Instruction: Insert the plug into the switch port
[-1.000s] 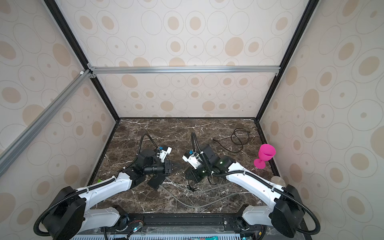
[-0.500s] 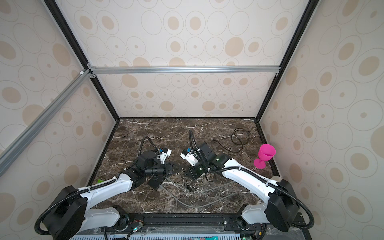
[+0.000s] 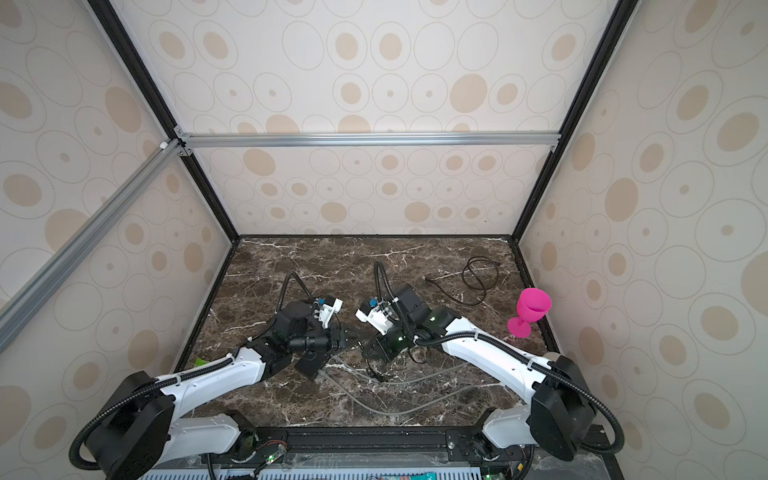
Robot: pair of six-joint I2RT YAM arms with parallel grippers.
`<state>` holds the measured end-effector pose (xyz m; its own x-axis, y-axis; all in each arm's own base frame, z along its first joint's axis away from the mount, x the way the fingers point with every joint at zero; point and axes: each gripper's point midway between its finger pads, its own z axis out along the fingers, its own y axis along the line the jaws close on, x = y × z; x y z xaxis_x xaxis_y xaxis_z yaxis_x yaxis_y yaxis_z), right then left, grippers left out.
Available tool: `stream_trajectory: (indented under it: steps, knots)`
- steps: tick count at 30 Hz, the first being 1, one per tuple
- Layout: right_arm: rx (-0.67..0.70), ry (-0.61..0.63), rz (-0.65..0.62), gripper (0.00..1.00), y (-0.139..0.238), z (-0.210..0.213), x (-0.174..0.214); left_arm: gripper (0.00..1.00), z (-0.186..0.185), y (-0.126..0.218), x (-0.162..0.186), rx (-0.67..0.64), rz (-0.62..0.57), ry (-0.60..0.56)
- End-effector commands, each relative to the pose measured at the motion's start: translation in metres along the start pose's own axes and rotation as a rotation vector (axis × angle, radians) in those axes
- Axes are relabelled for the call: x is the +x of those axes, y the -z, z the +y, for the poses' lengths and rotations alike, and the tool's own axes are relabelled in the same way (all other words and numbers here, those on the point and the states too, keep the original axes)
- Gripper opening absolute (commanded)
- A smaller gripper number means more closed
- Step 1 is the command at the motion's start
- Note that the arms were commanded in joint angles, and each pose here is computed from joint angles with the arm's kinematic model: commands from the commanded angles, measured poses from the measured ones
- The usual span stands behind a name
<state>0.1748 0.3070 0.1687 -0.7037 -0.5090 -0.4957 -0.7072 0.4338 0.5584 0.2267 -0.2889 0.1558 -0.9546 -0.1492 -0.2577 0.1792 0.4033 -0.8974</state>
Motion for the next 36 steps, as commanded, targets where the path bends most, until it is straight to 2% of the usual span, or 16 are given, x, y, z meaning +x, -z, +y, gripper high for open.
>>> stream_trajectory:
  steps: [1, 5, 10, 12, 16, 32, 36]
  knots:
    - [-0.049, -0.015, 0.082, 0.00, -0.011, 0.003, 0.017, 0.53, -0.021, 0.003, -0.004, 0.060, -0.018, -0.044]
    - [-0.034, -0.016, 0.074, 0.00, -0.012, 0.000, 0.015, 0.52, -0.021, 0.003, -0.003, 0.063, -0.015, -0.043]
    - [0.080, -0.028, 0.021, 0.00, -0.007, -0.015, 0.001, 0.49, -0.025, 0.004, -0.002, 0.076, -0.008, -0.046]
    - [0.130, -0.026, -0.025, 0.00, -0.002, -0.021, -0.008, 0.46, -0.023, 0.004, -0.001, 0.075, -0.006, -0.045]
    - [0.185, -0.022, -0.069, 0.00, 0.006, -0.025, -0.020, 0.32, -0.023, 0.005, 0.001, 0.082, -0.001, -0.039]
    - [0.164, -0.023, -0.055, 0.00, 0.003, -0.022, -0.027, 0.14, -0.023, 0.004, 0.003, 0.090, 0.011, -0.043]
    - [0.147, -0.032, -0.042, 0.00, 0.000, -0.020, -0.025, 0.05, -0.024, 0.004, 0.004, 0.094, 0.015, -0.046]
